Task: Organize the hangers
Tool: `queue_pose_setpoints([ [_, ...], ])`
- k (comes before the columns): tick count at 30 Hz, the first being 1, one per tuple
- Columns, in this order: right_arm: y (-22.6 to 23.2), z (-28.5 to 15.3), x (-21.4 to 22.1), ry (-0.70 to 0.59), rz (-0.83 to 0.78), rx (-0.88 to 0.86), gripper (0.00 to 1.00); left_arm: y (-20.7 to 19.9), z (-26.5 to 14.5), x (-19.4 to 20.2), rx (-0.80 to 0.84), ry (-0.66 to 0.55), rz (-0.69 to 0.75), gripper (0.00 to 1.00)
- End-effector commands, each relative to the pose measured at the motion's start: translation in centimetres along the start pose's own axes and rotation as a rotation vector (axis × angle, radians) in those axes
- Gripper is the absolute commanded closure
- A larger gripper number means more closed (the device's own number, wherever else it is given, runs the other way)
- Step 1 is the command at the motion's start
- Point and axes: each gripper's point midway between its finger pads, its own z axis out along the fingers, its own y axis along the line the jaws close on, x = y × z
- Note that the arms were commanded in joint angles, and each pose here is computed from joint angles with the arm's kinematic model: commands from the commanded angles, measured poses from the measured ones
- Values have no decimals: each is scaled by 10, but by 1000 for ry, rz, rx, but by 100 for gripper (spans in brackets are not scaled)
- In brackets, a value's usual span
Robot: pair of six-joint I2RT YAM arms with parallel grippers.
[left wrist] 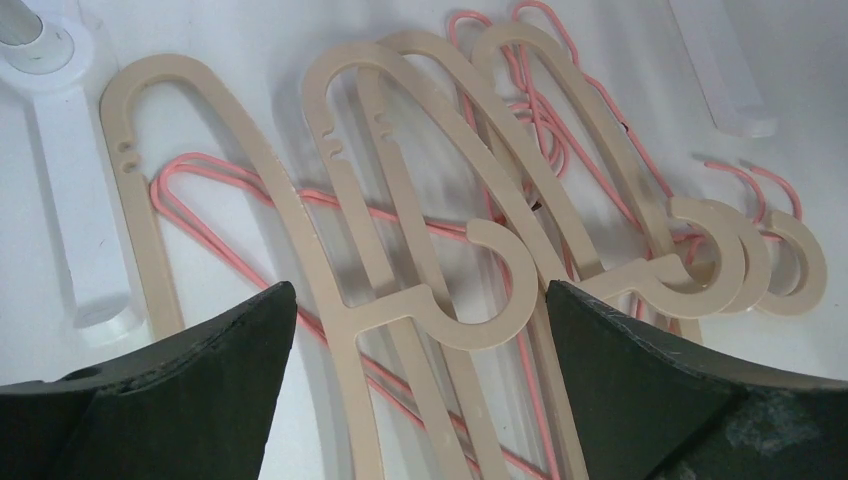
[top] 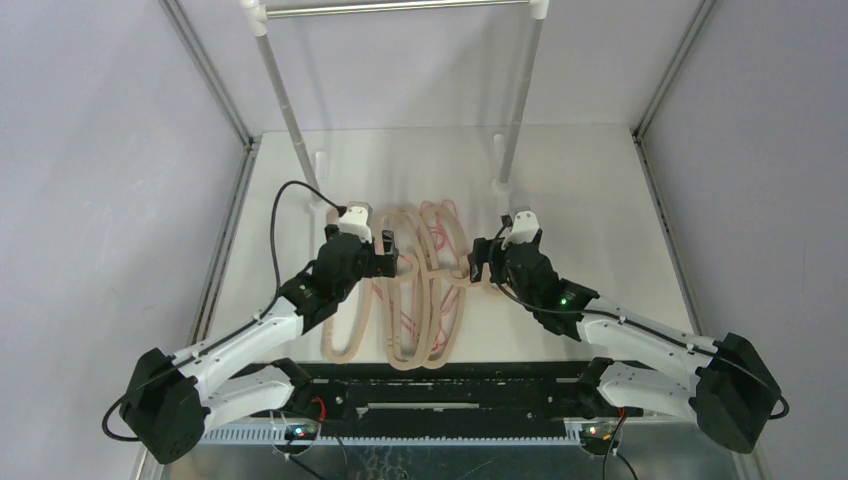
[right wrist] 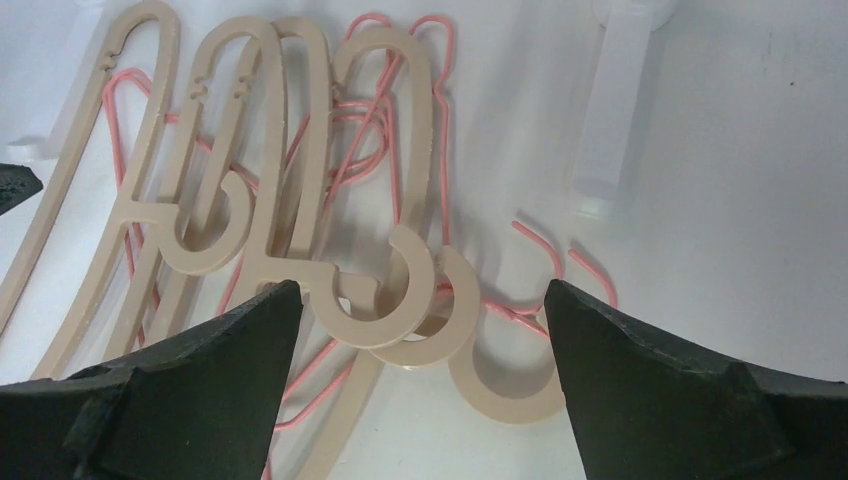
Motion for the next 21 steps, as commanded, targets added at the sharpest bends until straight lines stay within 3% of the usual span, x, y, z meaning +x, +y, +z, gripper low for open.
queue_pose_setpoints([
  [1, 6, -3, -15, -66, 11, -3, 0, 1, -3, -11, -6, -50, -6, 0],
  [13, -7, -3, -9, -52, -1, 60, 0, 2, 1, -2, -18, -15, 1, 0],
  [20, -16, -2, -7, -39, 8, 87, 0, 28, -2, 70, -116, 124, -70, 9],
  [21, -19, -1, -5, -33, 11, 95, 0, 30, -5, 78, -113, 136, -85, 16],
])
